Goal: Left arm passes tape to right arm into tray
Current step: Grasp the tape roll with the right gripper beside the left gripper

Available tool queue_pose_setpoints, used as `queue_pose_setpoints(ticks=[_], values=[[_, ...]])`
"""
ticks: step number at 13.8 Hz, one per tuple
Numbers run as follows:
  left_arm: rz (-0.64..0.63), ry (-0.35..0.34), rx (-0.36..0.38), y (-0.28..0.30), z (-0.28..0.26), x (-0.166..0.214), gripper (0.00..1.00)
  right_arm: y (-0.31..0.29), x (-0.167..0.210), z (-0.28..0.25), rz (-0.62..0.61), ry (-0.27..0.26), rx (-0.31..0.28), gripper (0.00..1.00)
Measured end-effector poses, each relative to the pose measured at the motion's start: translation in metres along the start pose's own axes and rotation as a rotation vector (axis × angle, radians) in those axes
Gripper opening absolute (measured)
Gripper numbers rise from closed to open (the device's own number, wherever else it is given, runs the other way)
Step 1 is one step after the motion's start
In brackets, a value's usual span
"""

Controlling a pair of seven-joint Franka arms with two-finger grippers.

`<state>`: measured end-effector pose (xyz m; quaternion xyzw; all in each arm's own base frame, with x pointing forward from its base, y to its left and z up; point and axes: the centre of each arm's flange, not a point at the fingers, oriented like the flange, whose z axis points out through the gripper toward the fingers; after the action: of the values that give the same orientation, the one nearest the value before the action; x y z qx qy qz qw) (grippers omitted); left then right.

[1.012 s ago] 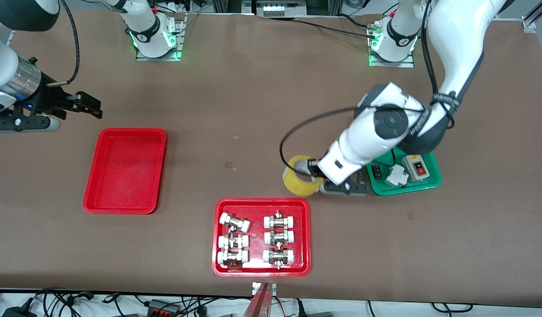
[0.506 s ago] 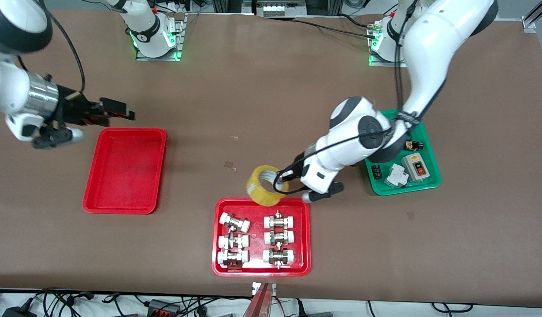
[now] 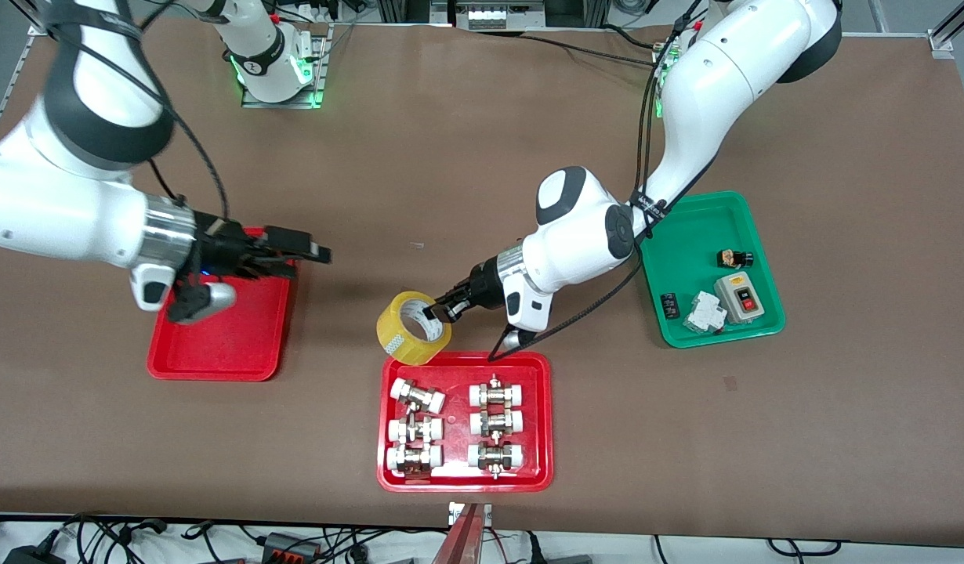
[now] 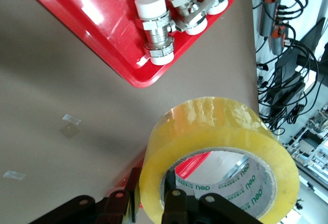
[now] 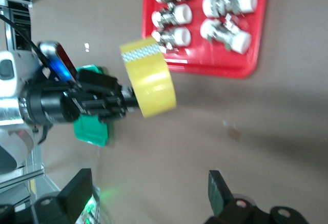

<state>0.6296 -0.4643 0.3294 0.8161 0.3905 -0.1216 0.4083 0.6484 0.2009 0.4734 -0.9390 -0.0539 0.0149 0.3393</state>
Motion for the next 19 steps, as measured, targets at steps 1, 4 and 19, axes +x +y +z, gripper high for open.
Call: queue_pose_setpoints(ticks=[1, 4, 19], values=[[-0.04, -0.012, -0.003, 0.0, 0.001, 0.0, 0.22, -0.002, 0.008, 0.014, -0.032, 0.017, -0.001, 1.0], [-0.138, -0.029, 0.007, -0.001, 0.009, -0.017, 0.22, -0.001, 0.025, 0.062, -0.061, 0.063, 0.011, 1.0], [-0.145, -0.018, -0.001, 0.002, 0.007, -0.013, 0.22, 0.002, 0.045, 0.107, -0.13, 0.132, -0.01, 0.57]])
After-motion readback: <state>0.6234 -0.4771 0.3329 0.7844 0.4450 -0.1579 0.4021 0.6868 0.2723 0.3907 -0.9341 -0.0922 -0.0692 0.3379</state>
